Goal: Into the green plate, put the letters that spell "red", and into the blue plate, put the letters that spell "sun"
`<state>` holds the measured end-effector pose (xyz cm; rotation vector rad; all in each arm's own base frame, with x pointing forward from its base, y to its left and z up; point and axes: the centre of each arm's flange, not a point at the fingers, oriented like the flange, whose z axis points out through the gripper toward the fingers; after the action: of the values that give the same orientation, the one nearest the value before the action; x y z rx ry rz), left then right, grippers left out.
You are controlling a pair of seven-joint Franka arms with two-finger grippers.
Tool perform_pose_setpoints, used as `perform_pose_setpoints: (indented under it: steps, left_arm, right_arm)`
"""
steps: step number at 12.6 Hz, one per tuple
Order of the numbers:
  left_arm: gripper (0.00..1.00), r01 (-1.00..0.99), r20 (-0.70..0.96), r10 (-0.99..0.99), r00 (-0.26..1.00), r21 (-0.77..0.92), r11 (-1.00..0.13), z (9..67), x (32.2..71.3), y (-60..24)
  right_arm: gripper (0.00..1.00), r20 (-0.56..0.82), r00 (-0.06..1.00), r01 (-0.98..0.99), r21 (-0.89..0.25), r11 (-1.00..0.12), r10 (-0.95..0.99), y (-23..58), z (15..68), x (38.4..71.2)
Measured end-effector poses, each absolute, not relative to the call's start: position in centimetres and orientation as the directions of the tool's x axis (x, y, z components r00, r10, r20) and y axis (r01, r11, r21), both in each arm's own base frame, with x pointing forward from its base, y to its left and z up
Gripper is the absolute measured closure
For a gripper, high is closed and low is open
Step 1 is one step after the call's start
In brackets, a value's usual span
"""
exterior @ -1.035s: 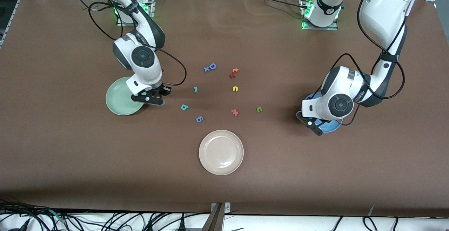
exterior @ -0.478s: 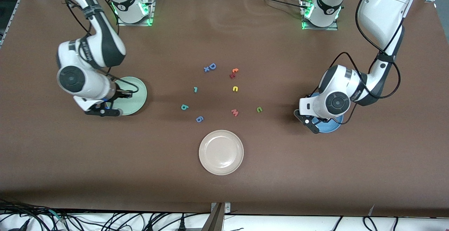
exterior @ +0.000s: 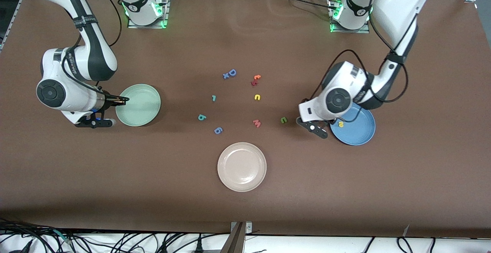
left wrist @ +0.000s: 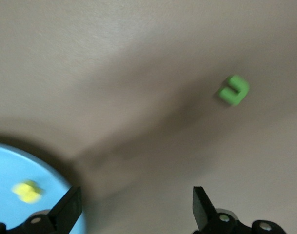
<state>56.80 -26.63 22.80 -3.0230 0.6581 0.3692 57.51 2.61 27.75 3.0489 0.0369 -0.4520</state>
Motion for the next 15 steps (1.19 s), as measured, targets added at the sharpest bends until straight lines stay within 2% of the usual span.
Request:
perform_pose_setpoints:
  steps: [3,7,10,11,12,14,15]
  left_arm:
    - [0.0,-0.183,-0.202,-0.173,0.964,-0.031,-0.983,22.2,54.9,-31.3]
    - [0.0,0.073,-0.118,0.072,0.99,0.002,-0.997,20.0,54.6,-35.2]
    - [0.02,0.185,-0.103,0.185,0.977,-0.008,-0.983,18.7,54.6,-36.3]
    - [0.06,0.203,-0.092,0.203,0.975,-0.015,-0.979,18.6,54.7,-36.3]
    - [0.06,0.213,-0.079,0.213,0.974,-0.018,-0.977,18.4,54.7,-36.4]
    - [0.12,0.235,-0.063,0.237,0.97,-0.03,-0.971,17.6,54.7,-36.4]
    - [0.22,0.251,-0.061,0.253,0.966,-0.031,-0.967,17.4,54.6,-36.4]
  right_arm:
    - [0.71,-0.311,0.95,0.049,0.04,-0.998,0.034,2.4,23.8,55.3]
    - [0.71,-0.362,0.93,0.074,0.018,-0.997,0.063,1.1,19.5,53.6]
    - [0.7,-0.377,0.924,0.07,0.009,-0.997,0.062,0.4,18.0,53.4]
    - [0.66,-0.378,0.924,0.071,0.008,-0.997,0.063,0.4,17.9,53.3]
    - [0.66,-0.377,0.924,0.071,0.008,-0.997,0.063,0.4,17.9,53.4]
    - [0.48,-0.372,0.926,0.071,0.008,-0.997,0.063,0.4,18.1,53.5]
    - [0.35,-0.366,0.929,0.071,0.009,-0.997,0.063,0.4,18.4,53.7]
